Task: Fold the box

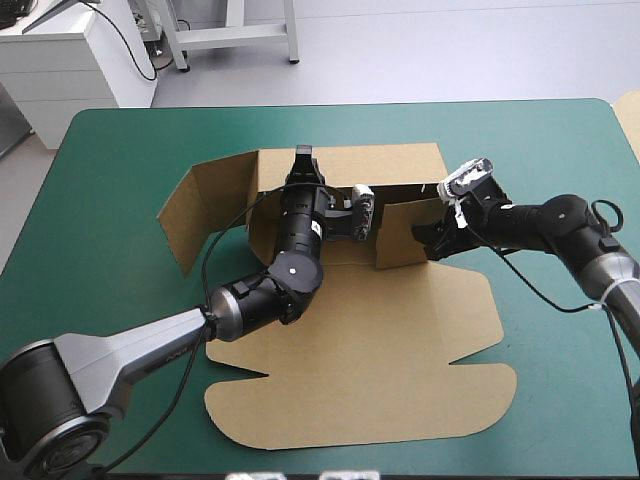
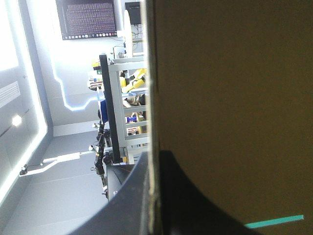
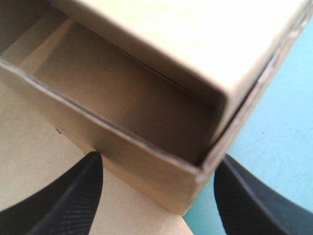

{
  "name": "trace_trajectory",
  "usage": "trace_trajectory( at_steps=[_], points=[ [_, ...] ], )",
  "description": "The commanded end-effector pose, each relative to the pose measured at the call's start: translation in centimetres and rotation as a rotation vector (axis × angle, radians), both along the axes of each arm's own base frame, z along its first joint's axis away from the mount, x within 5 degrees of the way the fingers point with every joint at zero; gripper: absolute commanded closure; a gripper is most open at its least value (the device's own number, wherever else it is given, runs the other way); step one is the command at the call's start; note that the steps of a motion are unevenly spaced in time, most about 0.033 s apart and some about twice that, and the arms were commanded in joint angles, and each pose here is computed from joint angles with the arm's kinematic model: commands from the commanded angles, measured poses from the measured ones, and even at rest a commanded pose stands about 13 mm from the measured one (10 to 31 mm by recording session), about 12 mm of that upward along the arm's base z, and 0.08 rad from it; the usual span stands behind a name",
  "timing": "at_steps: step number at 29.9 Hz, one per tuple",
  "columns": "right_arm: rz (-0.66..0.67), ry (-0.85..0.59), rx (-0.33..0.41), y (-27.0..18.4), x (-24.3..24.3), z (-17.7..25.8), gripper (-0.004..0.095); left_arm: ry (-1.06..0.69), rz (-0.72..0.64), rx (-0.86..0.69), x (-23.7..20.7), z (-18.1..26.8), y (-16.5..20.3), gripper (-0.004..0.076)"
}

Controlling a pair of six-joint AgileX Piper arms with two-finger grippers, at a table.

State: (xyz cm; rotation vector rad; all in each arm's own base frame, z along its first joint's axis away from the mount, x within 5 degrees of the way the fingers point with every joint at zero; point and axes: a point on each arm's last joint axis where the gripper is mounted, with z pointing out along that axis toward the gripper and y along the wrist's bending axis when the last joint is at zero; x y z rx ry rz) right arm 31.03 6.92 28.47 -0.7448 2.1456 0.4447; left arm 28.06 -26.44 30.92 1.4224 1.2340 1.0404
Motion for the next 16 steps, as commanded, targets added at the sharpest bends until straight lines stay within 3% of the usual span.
trace_trajectory(
  at_steps=[1,5,8,11,15,16],
  points=[
    [-0.119,-0.101,0.036,0.6,-0.8,1.3,0.0305,-0.144,0.006,-0.021,-0.4,3.8,0.6,0.0731],
    [-0.176,-0.15,-0.001,1.4,-1.3,0.3,0.0305,-0.143,0.008,-0.022,-0.4,3.8,0.6,0.0731],
    [-0.215,-0.182,0.022,2.1,-1.1,0.7,0.0358,-0.144,0.01,-0.022,-0.4,3.8,0.7,0.0731],
    [-0.285,-0.215,0.054,2.0,-0.9,1.1,0.0535,-0.137,0.013,-0.027,-0.4,3.7,0.7,0.0731],
    [-0.28,-0.223,0.047,2.0,-0.9,1.2,0.0927,-0.125,0.019,-0.049,-0.4,3.6,0.7,0.0731],
    [-0.277,-0.226,0.043,2.0,-0.9,1.2,0.0916,-0.125,0.019,-0.049,-0.4,3.6,0.7,0.0731]
  ],
)
